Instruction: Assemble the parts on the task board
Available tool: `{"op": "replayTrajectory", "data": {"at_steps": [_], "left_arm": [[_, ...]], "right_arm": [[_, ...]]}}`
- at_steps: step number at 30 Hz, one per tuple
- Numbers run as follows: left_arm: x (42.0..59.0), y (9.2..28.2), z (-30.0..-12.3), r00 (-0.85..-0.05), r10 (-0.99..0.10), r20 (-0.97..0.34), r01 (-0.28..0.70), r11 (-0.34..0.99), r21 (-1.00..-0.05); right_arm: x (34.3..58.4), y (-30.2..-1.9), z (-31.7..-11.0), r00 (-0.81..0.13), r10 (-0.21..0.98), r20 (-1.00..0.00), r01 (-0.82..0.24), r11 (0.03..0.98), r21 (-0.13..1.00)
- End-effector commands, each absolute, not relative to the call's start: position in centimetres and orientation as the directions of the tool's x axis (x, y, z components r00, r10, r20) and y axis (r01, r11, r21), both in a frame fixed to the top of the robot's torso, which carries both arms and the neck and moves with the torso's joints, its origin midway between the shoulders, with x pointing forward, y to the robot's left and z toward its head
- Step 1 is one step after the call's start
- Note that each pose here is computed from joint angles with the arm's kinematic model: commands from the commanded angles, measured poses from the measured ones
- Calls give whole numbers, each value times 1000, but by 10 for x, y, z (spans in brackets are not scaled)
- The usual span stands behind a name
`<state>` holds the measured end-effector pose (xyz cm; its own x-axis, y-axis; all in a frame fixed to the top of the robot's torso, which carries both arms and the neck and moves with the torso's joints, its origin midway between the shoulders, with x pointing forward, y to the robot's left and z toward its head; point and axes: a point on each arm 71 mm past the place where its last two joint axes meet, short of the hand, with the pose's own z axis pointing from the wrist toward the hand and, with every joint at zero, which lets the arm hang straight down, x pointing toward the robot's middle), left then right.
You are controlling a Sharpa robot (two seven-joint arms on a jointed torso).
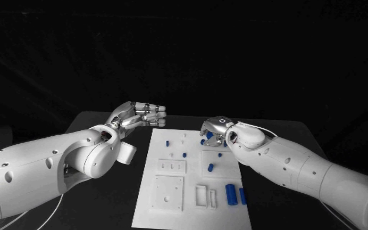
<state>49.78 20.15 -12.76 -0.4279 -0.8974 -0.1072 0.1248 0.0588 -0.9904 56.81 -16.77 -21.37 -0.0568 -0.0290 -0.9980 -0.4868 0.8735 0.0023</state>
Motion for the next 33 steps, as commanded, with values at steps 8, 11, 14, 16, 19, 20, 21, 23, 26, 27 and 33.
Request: {"op": "replayTrajectory", "data": {"at_steps": [8, 11, 14, 16, 19, 20, 21, 23, 26, 27, 33], "left_arm": [[496, 197, -123, -450, -887, -105, 133, 49, -990], [496, 197, -123, -452, -886, -104, 133, 49, -990], [496, 196, -122, -453, -885, -104, 132, 48, -990], [496, 197, -122, -453, -885, -103, 131, 48, -990], [496, 197, -122, -453, -886, -103, 129, 49, -990], [497, 197, -122, -452, -886, -103, 128, 50, -991], [497, 197, -122, -452, -886, -103, 128, 50, -991], [497, 198, -122, -450, -887, -103, 126, 51, -991], [498, 198, -122, -449, -888, -101, 123, 51, -991], [498, 198, -122, -449, -888, -101, 123, 51, -991], [498, 198, -121, -451, -887, -99, 122, 49, -991]], "right_arm": [[572, -168, -217, -46, -79, -996, -470, 881, -49], [572, -169, -218, -44, -84, -995, -467, 883, -54], [573, -169, -218, -42, -88, -995, -464, 884, -59], [573, -169, -218, -42, -91, -995, -462, 885, -62], [573, -169, -219, -42, -96, -995, -459, 886, -66], [574, -169, -219, -42, -97, -994, -458, 887, -68], [574, -169, -219, -42, -98, -994, -457, 887, -68], [574, -169, -219, -43, -102, -994, -456, 887, -72], [574, -168, -219, -44, -105, -993, -454, 888, -74], [574, -168, -219, -45, -106, -993, -453, 888, -74], [575, -168, -220, -42, -107, -993, -446, 891, -77]]}}
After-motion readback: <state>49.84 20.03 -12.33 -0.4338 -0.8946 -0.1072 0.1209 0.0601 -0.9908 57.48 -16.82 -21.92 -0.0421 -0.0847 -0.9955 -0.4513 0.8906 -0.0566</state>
